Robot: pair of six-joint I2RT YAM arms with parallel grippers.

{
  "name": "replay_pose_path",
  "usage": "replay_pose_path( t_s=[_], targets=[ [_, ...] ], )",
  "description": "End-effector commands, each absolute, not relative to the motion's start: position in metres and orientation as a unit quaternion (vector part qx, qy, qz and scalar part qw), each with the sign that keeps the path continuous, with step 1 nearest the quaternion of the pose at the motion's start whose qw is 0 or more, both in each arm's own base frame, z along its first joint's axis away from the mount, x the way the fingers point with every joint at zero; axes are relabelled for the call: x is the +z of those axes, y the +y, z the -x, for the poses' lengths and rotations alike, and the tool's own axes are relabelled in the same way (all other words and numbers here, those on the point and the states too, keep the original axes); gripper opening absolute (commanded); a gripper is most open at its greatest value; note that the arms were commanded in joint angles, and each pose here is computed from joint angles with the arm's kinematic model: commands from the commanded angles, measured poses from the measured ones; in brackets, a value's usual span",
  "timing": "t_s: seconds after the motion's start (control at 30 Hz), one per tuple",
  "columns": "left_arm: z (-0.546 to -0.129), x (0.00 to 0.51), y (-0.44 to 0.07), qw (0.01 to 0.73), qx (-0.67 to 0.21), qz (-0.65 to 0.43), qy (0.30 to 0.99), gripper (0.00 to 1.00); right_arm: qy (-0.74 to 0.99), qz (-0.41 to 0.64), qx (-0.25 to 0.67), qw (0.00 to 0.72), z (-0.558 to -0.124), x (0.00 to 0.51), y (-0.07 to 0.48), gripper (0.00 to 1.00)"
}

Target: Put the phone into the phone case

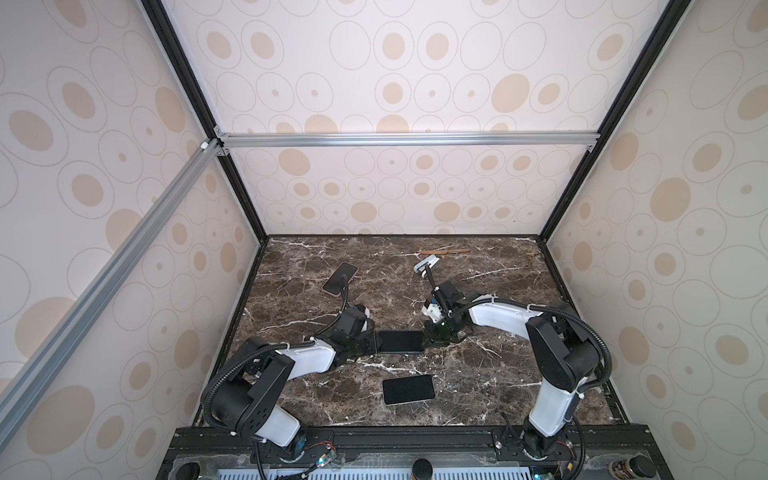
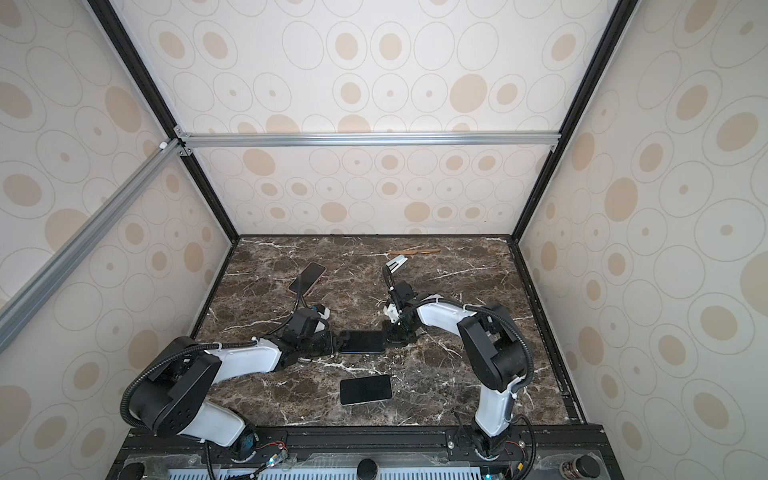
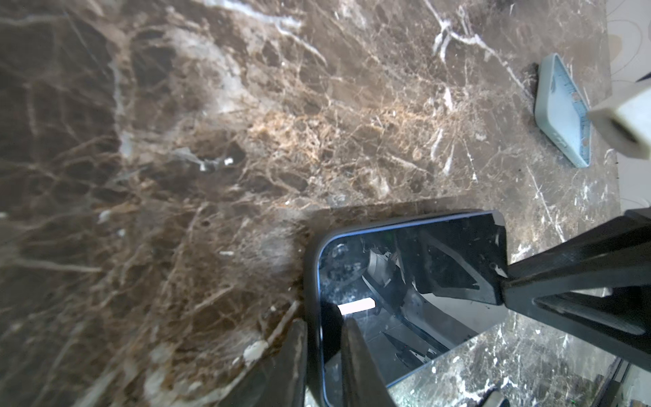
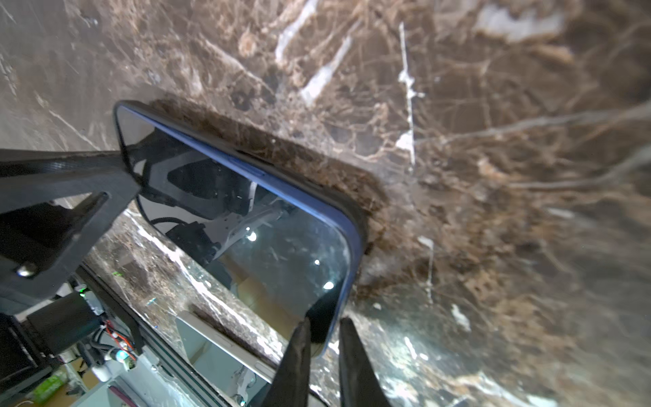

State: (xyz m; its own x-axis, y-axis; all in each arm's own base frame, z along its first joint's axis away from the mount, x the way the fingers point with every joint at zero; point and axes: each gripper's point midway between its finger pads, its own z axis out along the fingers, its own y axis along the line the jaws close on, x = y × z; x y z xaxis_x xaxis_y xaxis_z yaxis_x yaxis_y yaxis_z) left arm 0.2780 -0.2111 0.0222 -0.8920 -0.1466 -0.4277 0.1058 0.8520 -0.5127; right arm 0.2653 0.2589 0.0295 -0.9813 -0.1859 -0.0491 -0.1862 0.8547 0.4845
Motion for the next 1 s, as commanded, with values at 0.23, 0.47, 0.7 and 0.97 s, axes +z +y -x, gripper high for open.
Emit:
replay_pose_path(
  t_s=[0.23, 0.47, 0.7, 0.97],
  targets=[
    [-0.257, 0.000, -0.204, 0.196, -0.261, 0.019, 0.945, 0.18, 0.968, 0.084, 0.232, -0.035, -0.245, -0.003, 0.250, 0.14],
    [-0.246, -0.009, -0.199, 0.185, -0.257, 0.026, 0.948, 0.18, 0.975, 0.101, 0.187, -0.067, -0.221, -0.034, 0.239, 0.14],
    [-0.241, -0.013, -0.198, 0.181, -0.258, 0.032, 0.949, 0.18, 0.981, 0.115, 0.128, -0.088, -0.207, -0.059, 0.221, 0.13],
    [-0.240, -0.016, -0.199, 0.176, -0.255, 0.029, 0.950, 0.18, 0.982, 0.127, 0.085, -0.108, -0.198, -0.080, 0.208, 0.13]
  ],
)
